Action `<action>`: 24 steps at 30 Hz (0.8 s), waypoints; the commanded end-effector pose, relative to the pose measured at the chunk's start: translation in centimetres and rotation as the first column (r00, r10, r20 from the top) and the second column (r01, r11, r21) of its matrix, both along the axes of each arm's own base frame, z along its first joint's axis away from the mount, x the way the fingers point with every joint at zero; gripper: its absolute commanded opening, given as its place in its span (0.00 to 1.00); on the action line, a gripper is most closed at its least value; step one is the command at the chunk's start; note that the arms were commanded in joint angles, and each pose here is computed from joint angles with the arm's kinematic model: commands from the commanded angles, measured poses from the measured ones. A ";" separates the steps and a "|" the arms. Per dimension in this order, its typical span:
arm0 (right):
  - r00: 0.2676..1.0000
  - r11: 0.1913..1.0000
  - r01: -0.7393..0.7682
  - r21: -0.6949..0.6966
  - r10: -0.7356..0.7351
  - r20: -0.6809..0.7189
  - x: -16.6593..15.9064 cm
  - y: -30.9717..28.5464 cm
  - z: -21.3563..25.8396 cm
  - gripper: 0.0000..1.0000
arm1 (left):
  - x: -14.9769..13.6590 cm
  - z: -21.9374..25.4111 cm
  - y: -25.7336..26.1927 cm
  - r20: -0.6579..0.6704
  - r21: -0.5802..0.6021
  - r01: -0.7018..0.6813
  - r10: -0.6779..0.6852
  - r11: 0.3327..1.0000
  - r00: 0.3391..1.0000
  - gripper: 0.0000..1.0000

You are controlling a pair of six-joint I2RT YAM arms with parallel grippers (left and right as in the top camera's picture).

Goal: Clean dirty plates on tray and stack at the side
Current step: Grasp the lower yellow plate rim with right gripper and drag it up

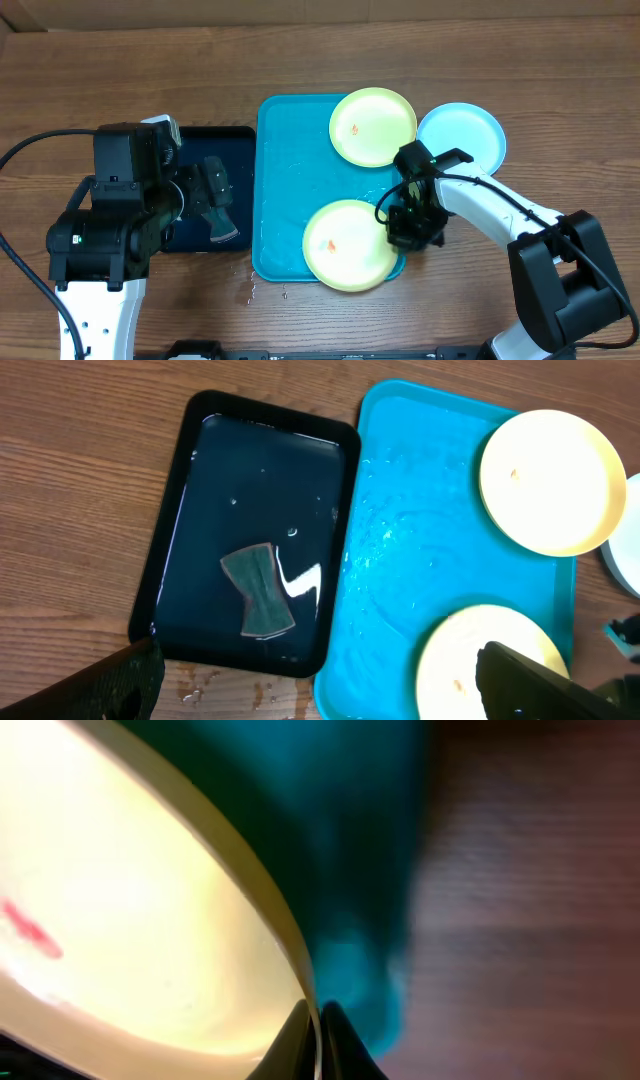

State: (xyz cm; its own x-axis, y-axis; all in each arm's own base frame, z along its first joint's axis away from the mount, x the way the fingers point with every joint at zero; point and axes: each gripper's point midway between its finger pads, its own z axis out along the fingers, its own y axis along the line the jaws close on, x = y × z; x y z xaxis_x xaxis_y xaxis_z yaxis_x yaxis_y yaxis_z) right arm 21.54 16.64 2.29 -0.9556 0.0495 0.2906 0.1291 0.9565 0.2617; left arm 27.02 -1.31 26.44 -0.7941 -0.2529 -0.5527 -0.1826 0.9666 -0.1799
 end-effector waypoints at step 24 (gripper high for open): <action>0.875 0.981 0.191 -0.030 -0.156 0.458 8.6 5.4 -0.3 0.11 | 0.2 0.4 0.2 0.014 0.017 0.004 -0.004 1.000 1.000 1.00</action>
